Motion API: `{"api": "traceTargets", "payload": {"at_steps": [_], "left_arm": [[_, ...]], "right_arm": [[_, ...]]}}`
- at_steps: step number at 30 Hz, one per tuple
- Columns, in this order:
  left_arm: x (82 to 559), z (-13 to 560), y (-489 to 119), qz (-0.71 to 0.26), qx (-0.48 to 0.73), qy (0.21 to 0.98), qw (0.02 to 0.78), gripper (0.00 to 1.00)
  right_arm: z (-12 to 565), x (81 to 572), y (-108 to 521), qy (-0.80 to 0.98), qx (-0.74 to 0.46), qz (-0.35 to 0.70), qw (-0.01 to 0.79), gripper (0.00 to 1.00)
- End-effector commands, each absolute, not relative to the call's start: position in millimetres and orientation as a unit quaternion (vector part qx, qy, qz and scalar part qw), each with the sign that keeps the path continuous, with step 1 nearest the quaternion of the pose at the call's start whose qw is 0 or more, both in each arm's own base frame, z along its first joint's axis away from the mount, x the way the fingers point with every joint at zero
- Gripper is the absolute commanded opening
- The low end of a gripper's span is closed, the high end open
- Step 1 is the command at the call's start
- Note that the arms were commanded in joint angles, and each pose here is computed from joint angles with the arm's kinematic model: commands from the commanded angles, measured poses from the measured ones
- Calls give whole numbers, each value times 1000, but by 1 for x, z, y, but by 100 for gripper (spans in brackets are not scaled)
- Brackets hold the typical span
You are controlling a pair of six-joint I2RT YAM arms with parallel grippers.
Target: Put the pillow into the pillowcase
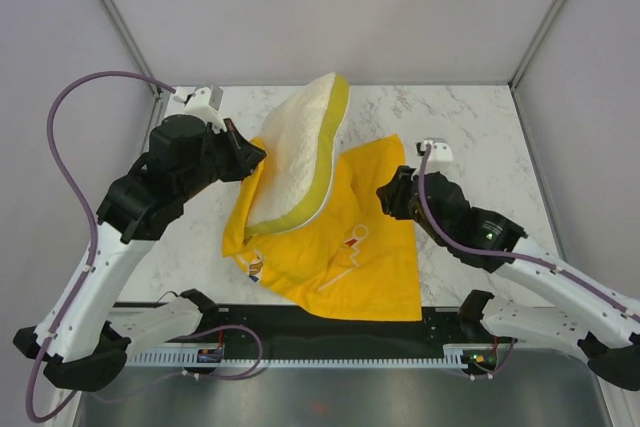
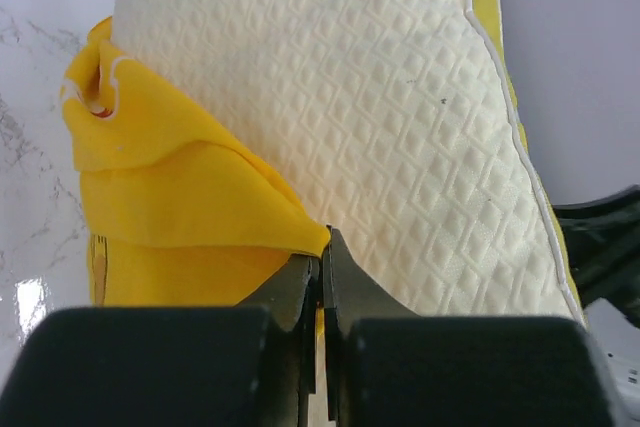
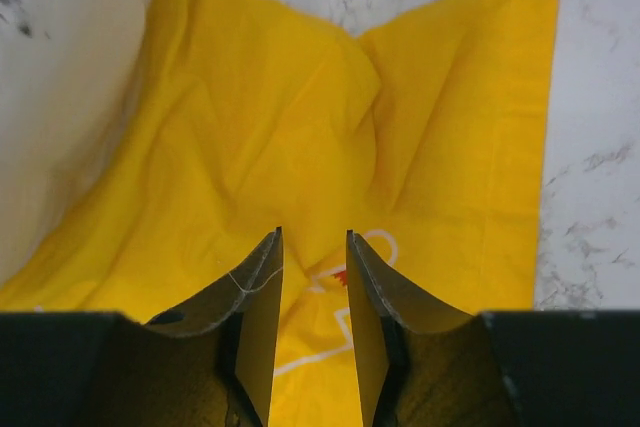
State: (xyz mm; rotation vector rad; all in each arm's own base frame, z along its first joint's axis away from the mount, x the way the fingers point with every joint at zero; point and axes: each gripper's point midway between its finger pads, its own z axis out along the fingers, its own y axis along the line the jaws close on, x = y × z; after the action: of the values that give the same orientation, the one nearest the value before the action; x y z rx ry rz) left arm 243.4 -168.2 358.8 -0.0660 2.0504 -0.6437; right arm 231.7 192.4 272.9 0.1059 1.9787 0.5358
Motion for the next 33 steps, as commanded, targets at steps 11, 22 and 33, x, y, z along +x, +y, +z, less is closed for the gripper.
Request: {"api": "traceTargets", "payload": {"at_steps": [11,22,33], "left_arm": [[211,428,-188,-366,40,787,495,2],[209,437,-194,-379,57,781,493,2],[207,439,-192,-377,59,780,495,2]], "right_arm": [[299,240,354,783,-95,426,443,67],[263,258,408,809,-98,417,403,83],[221,277,374,871,-81,206,439,84]]}}
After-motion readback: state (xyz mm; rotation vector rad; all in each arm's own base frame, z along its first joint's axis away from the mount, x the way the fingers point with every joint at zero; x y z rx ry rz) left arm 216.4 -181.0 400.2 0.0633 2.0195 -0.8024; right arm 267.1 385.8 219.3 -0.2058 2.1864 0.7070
